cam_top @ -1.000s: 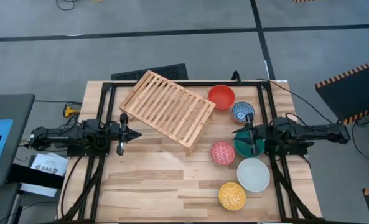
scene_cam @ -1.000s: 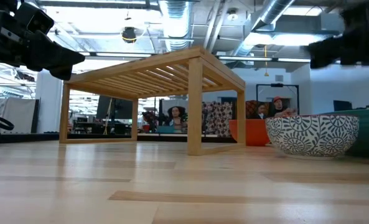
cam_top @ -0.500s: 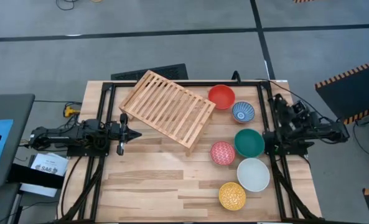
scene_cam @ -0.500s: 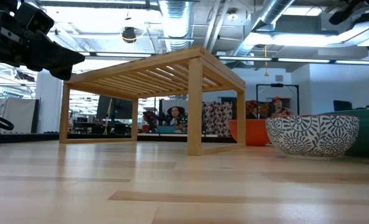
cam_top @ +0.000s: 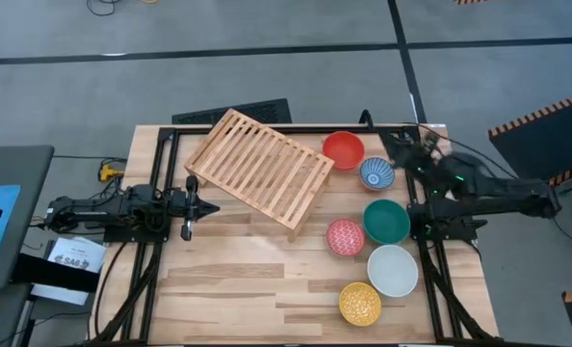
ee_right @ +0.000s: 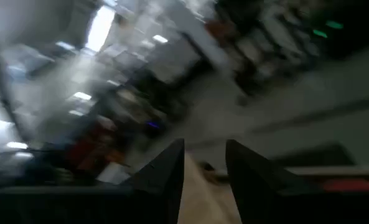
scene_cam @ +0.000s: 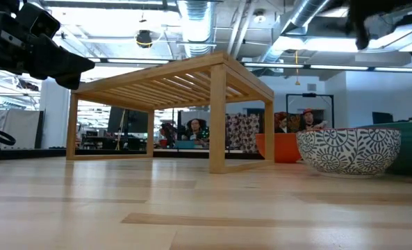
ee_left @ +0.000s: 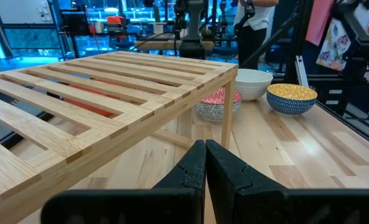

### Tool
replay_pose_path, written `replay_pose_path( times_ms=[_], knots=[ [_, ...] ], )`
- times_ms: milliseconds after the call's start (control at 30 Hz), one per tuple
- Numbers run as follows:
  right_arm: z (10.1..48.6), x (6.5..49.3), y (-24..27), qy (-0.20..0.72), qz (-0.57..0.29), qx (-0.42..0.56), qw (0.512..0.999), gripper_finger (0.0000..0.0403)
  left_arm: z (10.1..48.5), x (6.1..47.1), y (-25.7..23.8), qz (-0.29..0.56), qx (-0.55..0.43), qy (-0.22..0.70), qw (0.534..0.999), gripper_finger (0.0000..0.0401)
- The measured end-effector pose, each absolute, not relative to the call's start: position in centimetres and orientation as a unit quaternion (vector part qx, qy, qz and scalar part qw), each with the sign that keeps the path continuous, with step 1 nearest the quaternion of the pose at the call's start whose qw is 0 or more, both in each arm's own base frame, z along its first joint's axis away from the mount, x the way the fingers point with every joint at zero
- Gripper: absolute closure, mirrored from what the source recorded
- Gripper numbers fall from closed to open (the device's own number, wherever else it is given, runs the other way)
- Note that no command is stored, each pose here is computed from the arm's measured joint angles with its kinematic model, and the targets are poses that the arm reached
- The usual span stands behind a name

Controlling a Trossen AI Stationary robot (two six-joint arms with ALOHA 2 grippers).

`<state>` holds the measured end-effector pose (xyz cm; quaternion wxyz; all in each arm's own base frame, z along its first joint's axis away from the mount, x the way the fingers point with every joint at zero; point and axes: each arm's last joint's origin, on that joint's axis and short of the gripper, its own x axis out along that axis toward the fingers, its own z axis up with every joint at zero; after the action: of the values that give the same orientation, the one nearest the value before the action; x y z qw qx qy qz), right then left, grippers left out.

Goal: Place and stack bowls onto a shelf
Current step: Put the orange bowl on the shelf

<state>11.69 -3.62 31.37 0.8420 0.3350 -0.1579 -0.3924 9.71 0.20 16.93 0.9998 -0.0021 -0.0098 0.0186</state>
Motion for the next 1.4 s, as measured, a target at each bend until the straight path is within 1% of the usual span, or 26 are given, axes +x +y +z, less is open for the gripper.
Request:
replay_pose_path(
  times_ms=[67,167,233,300,433,567,667,833,1000,1200,1400],
  knots=[
    [31.2,11.5,-5.0,-0.094,-0.458,0.362,0.806,0.0258,16.9,9.7,0.2,0.019,-0.002,-0.01,1.0,0.0401],
    [30.5,10.7,-7.2,-0.003,-0.512,0.42,0.749,0.0258,16.9,9.7,0.2,0.018,-0.002,-0.01,1.0,0.0401],
    [29.5,10.4,-8.7,0.052,-0.505,0.461,0.728,0.0258,16.9,9.7,0.2,0.018,-0.002,-0.01,1.0,0.0401],
    [28.8,10.1,-10.3,0.095,-0.482,0.484,0.724,0.0258,16.9,9.7,0.2,0.019,-0.002,-0.01,1.0,0.0401],
    [27.5,10.4,-14.0,0.126,-0.461,0.506,0.718,0.0258,16.9,9.7,0.2,0.019,-0.002,-0.01,1.0,0.0401],
    [25.6,10.6,-17.1,0.138,-0.487,0.522,0.687,0.0258,16.9,9.7,0.2,0.019,-0.002,-0.01,1.0,0.0401],
    [23.8,11.0,-18.7,0.165,-0.496,0.539,0.661,0.0258,16.9,9.7,0.2,0.018,-0.002,-0.01,1.0,0.0401],
    [20.9,12.6,-20.5,0.211,-0.477,0.559,0.645,0.0258,16.9,9.7,0.2,0.018,-0.002,-0.01,1.0,0.0401],
    [19.2,14.1,-21.0,0.238,-0.463,0.56,0.645,0.0258,16.9,9.7,0.2,0.018,-0.002,-0.01,1.0,0.0401],
    [18.3,14.9,-21.0,0.259,-0.476,0.537,0.647,0.0258,16.9,9.7,0.2,0.018,-0.002,-0.01,1.0,0.0401],
    [17.6,15.7,-20.8,0.275,-0.467,0.534,0.649,0.0258,16.9,9.7,0.2,0.018,-0.002,-0.01,1.0,0.0401]
  ],
)
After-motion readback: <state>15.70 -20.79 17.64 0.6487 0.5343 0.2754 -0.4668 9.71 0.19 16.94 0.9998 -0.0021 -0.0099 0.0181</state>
